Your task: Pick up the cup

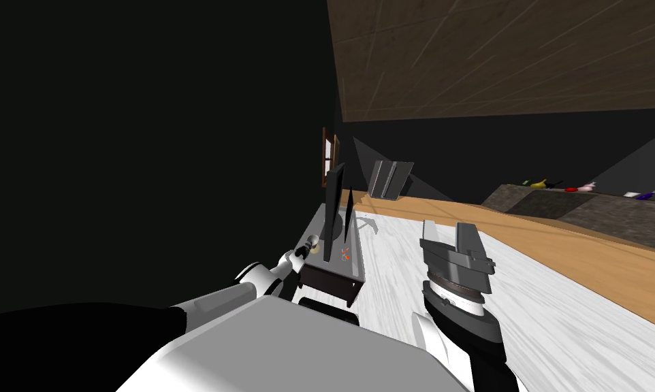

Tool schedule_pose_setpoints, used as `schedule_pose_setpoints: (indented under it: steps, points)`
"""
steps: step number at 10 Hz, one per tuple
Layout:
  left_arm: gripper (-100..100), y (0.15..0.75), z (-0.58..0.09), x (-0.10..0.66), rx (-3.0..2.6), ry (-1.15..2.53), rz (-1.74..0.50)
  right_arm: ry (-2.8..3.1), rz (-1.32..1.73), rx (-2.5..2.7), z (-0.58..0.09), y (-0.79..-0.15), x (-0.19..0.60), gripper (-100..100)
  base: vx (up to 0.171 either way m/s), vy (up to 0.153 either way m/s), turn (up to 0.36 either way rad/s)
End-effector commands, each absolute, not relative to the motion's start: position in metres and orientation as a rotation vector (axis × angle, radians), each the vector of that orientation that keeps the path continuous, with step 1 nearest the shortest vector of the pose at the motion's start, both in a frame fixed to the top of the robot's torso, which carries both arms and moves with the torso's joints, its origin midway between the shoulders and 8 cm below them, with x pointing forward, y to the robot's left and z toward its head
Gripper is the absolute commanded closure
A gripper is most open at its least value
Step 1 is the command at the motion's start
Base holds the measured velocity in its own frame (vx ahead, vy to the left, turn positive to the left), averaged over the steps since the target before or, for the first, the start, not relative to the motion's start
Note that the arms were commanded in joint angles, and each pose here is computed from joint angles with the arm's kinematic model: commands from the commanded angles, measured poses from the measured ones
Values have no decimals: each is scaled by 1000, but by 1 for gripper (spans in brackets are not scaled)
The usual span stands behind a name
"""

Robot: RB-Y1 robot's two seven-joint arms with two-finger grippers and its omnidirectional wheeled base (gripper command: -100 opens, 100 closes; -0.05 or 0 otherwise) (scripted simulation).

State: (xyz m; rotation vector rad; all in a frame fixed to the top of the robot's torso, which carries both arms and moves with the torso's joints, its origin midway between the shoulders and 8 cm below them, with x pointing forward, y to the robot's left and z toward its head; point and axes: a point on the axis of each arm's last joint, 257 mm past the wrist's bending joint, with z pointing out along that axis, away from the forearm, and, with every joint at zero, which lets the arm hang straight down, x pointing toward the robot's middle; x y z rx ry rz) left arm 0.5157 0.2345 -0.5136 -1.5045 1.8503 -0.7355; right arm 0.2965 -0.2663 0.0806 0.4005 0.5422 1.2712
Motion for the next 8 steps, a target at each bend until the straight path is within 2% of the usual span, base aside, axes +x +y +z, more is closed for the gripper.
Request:
schedule_pose_setpoints:
  steps: [1, 2, 8]
  points:
    - [0, 235, -514, 516, -1504, 1850, -736, 542, 1271, 401, 81, -266, 296, 0, 0, 0, 0]
    - [100, 229, -522, 505, -1508, 1873, -719, 542, 1271, 401, 81, -266, 296, 0, 16, 14, 45]
    - [100, 218, -515, 508, -1485, 1870, -742, 542, 1271, 401, 81, -266, 296, 0, 10, 10, 19]
